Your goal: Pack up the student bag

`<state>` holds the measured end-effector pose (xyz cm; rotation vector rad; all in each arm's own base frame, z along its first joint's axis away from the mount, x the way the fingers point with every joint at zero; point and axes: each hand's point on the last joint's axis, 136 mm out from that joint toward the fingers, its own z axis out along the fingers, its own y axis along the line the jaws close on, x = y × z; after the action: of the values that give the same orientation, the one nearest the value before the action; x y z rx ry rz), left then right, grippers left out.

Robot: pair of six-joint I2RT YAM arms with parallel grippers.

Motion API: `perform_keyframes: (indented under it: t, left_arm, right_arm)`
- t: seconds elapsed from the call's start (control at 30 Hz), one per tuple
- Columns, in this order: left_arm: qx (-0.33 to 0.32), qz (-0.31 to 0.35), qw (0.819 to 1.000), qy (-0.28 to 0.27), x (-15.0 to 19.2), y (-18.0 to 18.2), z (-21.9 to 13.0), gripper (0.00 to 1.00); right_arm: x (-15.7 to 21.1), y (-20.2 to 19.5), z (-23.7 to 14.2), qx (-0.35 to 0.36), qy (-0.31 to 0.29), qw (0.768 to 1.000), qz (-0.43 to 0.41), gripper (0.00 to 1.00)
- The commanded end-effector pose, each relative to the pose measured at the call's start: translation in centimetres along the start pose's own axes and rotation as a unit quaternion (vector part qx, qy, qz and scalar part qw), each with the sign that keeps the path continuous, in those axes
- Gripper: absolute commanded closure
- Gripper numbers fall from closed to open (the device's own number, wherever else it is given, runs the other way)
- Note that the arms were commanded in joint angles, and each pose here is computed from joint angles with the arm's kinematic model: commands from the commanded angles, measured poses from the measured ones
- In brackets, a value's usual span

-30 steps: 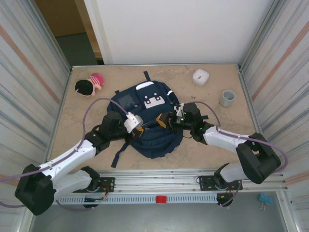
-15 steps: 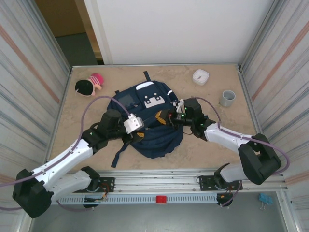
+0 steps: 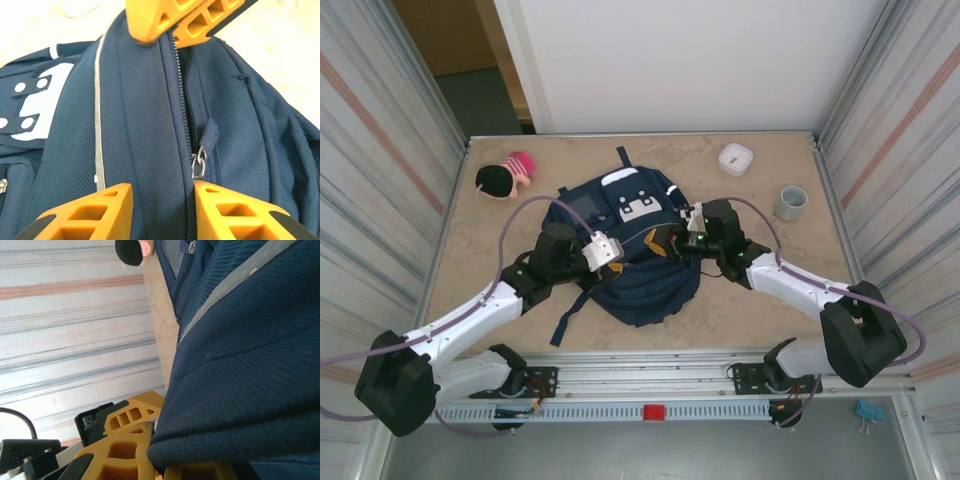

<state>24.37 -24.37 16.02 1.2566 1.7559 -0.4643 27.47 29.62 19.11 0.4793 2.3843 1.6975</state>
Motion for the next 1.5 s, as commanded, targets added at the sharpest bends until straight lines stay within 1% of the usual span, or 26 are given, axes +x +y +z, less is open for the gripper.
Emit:
perform_keyframes:
  t: [0.0, 0.13, 0.2, 0.23, 0.3, 0.37, 0.4, 0.43, 0.5, 0.53, 0.6, 0.63, 0.73, 0.8, 0.87, 0.93, 1.0, 1.03, 1.1, 1.17, 1.27, 1.33, 1.4, 1.47]
  left_arm:
    - [-0.002, -0.008, 1.0, -0.005, 0.3, 0.3, 0.3, 0.6]
    - [0.011, -0.011, 1.0, 0.022, 1.8, -0.4, 0.2, 0.53]
    - [0.003, -0.011, 0.999, 0.032, 2.3, -0.3, 0.1, 0.5]
    - [-0.009, -0.015, 0.999, 0.037, 2.6, 0.1, 0.1, 0.5]
    - [-0.019, -0.014, 0.999, 0.039, 2.9, 0.3, -0.1, 0.56]
    - [-0.012, -0.014, 0.999, 0.032, 2.8, 0.0, -0.1, 0.65]
    - [-0.003, -0.018, 1.0, 0.024, 2.4, -0.3, -0.1, 0.72]
    - [0.008, -0.026, 1.0, 0.014, 2.0, -0.7, -0.1, 0.8]
    - [0.032, -0.052, 0.998, -0.004, 1.2, -1.4, 0.0, 0.88]
    - [0.048, -0.067, 0.997, -0.013, 0.8, -1.8, 0.1, 0.89]
    - [0.07, -0.087, 0.993, -0.023, 0.5, -2.4, 0.4, 0.89]
    - [0.078, -0.095, 0.992, -0.024, 0.5, -2.7, 0.5, 0.9]
    - [0.086, -0.098, 0.991, -0.033, 0.5, -2.9, 0.8, 0.91]
    - [0.091, -0.095, 0.99, -0.044, 0.1, -3.1, 0.7, 0.91]
    - [0.091, -0.094, 0.99, -0.054, -0.3, -3.0, 0.5, 0.92]
    - [0.089, -0.1, 0.989, -0.063, -0.7, -2.9, 0.3, 0.92]
    - [0.091, -0.11, 0.987, -0.072, -1.1, -2.8, 0.1, 0.92]
    - [0.091, -0.115, 0.986, -0.075, -1.3, -2.7, 0.1, 0.92]
    - [0.093, -0.127, 0.985, -0.075, -1.4, -2.7, 0.1, 0.92]
    - [0.096, -0.136, 0.983, -0.074, -1.6, -2.7, 0.0, 0.93]
    - [0.109, -0.14, 0.982, -0.06, -1.3, -3.1, 0.0, 0.93]
    - [0.113, -0.143, 0.982, -0.05, -0.9, -3.3, 0.1, 0.93]
    - [0.119, -0.145, 0.981, -0.045, -0.8, -3.4, 0.1, 0.93]
    - [0.125, -0.149, 0.98, -0.046, -0.9, -3.4, 0.1, 0.93]
  right_arm:
    - [0.2, 4.7, -1.5, -0.054, 0.003, 0.997, -0.059, 1.0]
    - [0.1, 4.6, -1.7, -0.049, 0.002, 0.997, -0.061, 1.0]
    - [0.0, 4.7, -1.8, -0.051, 0.002, 0.997, -0.061, 1.0]
    - [0.0, 4.7, -1.8, -0.051, 0.002, 0.997, -0.062, 1.0]
    - [-0.1, 4.8, -1.9, -0.052, 0.004, 0.997, -0.065, 1.0]
    - [-0.1, 4.8, -1.9, -0.049, 0.005, 0.996, -0.069, 1.0]
    - [-0.1, 4.7, -1.9, -0.044, 0.005, 0.996, -0.071, 1.0]
    - [0.0, 4.5, -2.0, -0.038, 0.006, 0.996, -0.075, 0.97]
    - [0.0, 3.7, -2.4, -0.011, 0.004, 0.995, -0.101, 0.91]
    - [0.2, 2.8, -2.8, 0.024, -0.002, 0.992, -0.127, 0.89]
    - [0.5, 0.6, -3.6, 0.093, -0.017, 0.984, -0.151, 0.86]
    - [0.7, -0.4, -3.8, 0.108, -0.02, 0.983, -0.148, 0.89]
    - [0.9, -3.0, -3.8, 0.105, -0.017, 0.989, -0.101, 0.96]
    - [0.7, -4.6, -3.6, 0.111, -0.017, 0.99, -0.085, 0.97]
    - [0.3, -6.2, -3.6, 0.134, -0.02, 0.988, -0.076, 0.98]
    - [-0.1, -7.1, -3.6, 0.147, -0.022, 0.986, -0.073, 0.96]
    - [-0.5, -7.6, -3.4, 0.153, -0.022, 0.985, -0.074, 0.89]
    - [-0.6, -7.4, -3.3, 0.151, -0.019, 0.985, -0.079, 0.83]
    - [-0.5, -6.2, -3.3, 0.141, -0.012, 0.985, -0.099, 0.64]
    - [-0.4, -4.9, -3.9, 0.139, -0.012, 0.982, -0.128, 0.56]
    - [-0.1, -2.4, -5.9, 0.145, -0.023, 0.967, -0.206, 0.52]
    - [0.8, -0.9, -7.2, 0.157, -0.025, 0.949, -0.272, 0.5]
    - [2.1, -0.2, -8.1, 0.17, -0.015, 0.93, -0.326, 0.49]
    - [3.8, -0.1, -8.2, 0.166, 0.011, 0.915, -0.367, 0.49]
